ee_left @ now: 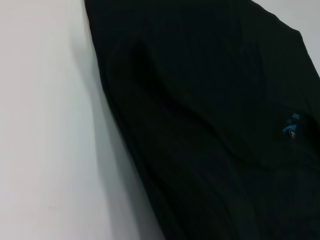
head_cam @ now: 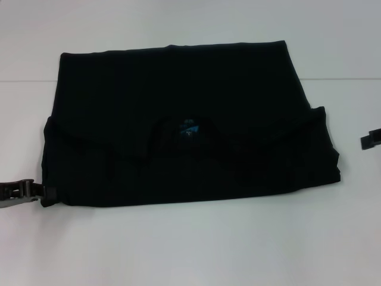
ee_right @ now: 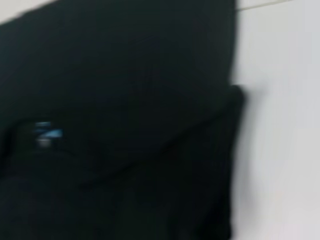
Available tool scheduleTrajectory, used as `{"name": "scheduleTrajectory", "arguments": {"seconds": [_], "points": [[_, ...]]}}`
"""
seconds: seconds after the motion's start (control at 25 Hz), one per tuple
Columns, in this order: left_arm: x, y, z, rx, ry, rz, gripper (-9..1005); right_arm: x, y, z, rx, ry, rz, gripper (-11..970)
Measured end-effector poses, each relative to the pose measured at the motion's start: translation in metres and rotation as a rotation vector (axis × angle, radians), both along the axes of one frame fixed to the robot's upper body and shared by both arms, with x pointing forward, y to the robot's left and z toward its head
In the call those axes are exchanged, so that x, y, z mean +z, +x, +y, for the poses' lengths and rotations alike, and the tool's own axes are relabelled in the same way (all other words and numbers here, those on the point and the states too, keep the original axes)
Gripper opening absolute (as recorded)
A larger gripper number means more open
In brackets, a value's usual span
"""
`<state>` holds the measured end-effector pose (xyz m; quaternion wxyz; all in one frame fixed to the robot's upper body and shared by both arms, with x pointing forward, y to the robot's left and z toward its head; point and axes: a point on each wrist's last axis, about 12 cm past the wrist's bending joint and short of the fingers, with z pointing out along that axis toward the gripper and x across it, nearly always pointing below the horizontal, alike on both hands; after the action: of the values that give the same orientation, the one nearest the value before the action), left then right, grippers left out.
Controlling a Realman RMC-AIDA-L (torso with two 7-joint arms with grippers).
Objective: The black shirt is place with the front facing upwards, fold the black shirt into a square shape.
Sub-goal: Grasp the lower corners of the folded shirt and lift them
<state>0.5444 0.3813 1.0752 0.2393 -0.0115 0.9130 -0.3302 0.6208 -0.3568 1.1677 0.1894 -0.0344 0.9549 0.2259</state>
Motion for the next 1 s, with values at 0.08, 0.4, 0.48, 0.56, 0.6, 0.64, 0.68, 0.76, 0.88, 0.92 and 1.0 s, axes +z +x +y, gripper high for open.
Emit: {"name": "scheduleTrajectory", "arguments": {"seconds": [0.08,0.4,0.48,0.56,0.6,0.64,0.68,0.76,0.88,0.92,1.0], "points": [[0.0,0.0,-0.001,-0.003,0.0,0.0,40,0.0,0.005,0.004,-0.002,-0.041,-0.006,853],[0.0,0.0,-0.001,-0.007,-0.004,0.002,45,-0.026,0.015,0.034,0.035,-0.031,-0.013,854],[0.0,0.0,-0.001,-0.007,-0.003,0.002,46,-0.036,0.018,0.051,0.057,-0.032,-0.02,854],[0.0,0.0,-0.001,-0.006,-0.003,0.001,48,-0.039,0.019,0.056,0.063,-0.032,-0.025,853],[0.0,0.0,-0.001,-0.007,-0.002,0.001,48,-0.042,0.02,0.063,0.073,-0.03,-0.028,853],[0.0,0.0,-0.001,-0.007,-0.002,0.0,49,-0.044,0.02,0.068,0.077,-0.028,-0.032,853],[0.0,0.0,-0.001,-0.008,-0.002,0.0,50,-0.05,0.02,0.076,0.081,-0.025,-0.035,853],[0.0,0.0,-0.002,-0.009,-0.003,0.0,51,-0.053,0.02,0.079,0.081,-0.026,-0.035,852],[0.0,0.0,-0.001,-0.01,-0.004,0.001,53,-0.059,0.019,0.085,0.085,-0.03,-0.031,845],[0.0,0.0,-0.001,-0.009,-0.003,0.001,53,-0.059,0.019,0.086,0.086,-0.03,-0.031,843],[0.0,-0.001,-0.001,-0.01,-0.003,0.001,55,-0.059,0.019,0.086,0.085,-0.026,-0.029,838]]}}
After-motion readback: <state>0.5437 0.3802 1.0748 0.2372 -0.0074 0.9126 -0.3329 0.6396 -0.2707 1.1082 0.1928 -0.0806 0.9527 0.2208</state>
